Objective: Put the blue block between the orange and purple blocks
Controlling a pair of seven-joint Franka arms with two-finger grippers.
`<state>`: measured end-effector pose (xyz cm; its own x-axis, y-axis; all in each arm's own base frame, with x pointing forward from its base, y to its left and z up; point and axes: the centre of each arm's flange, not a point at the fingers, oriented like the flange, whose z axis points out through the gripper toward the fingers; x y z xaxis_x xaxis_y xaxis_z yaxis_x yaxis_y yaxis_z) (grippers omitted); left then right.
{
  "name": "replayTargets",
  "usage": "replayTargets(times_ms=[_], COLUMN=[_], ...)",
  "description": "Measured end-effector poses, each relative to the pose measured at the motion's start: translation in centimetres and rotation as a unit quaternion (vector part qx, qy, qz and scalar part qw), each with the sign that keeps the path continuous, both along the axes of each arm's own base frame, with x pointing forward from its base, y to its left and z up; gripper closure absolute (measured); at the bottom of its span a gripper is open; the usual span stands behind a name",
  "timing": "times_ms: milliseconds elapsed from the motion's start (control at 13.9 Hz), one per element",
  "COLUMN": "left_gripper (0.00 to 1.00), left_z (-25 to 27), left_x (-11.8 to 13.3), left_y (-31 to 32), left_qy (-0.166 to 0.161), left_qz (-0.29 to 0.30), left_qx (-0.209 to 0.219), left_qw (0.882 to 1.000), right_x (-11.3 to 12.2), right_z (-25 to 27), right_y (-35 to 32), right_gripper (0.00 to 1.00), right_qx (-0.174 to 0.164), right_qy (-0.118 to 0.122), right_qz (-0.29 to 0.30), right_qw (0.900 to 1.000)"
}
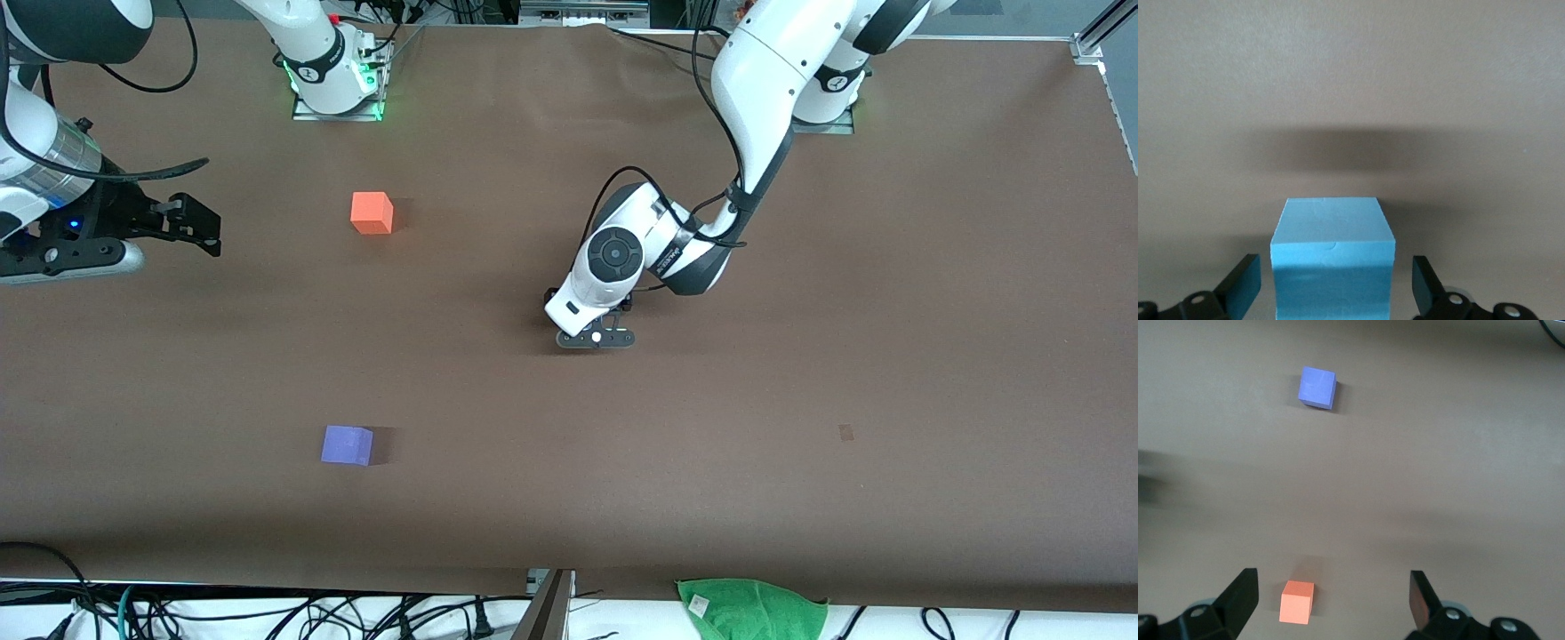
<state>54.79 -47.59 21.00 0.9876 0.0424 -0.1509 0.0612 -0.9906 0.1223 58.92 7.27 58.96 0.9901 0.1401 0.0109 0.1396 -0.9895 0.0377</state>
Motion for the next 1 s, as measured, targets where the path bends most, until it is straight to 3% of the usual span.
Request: replayTargets(times_ms=[215,574,789,1004], left_gripper=[0.0,0.0,0.0,0.0], left_z=[4.8,20.5,29.4,34.6], left_x=[0.1,-0.6,0.6,2.7], left_y=[-0.1,4.7,14.0,27.1], left_qy=[0.011,0.033,0.042,0.056], left_qz=[-0.009,-0.008,0.013,0.018], left_qx=[0.008,0.037,0.052,0.047], left_qw=[1.0,0.999,0.998,0.997], right_x=[0.0,-0.1,-0.1,0.0], right_z=[0.0,0.1,0.1,0.0], right_y=[0.0,0.7,0.9,0.8], right_gripper=[0.0,0.0,0.0,0.0], right_qx=[0.0,0.0,0.0,0.0], right_qy=[-0.001,-0.002,-0.002,-0.001], right_qz=[0.0,0.007,0.009,0.008], right_qw=[1.0,1.0,1.0,1.0])
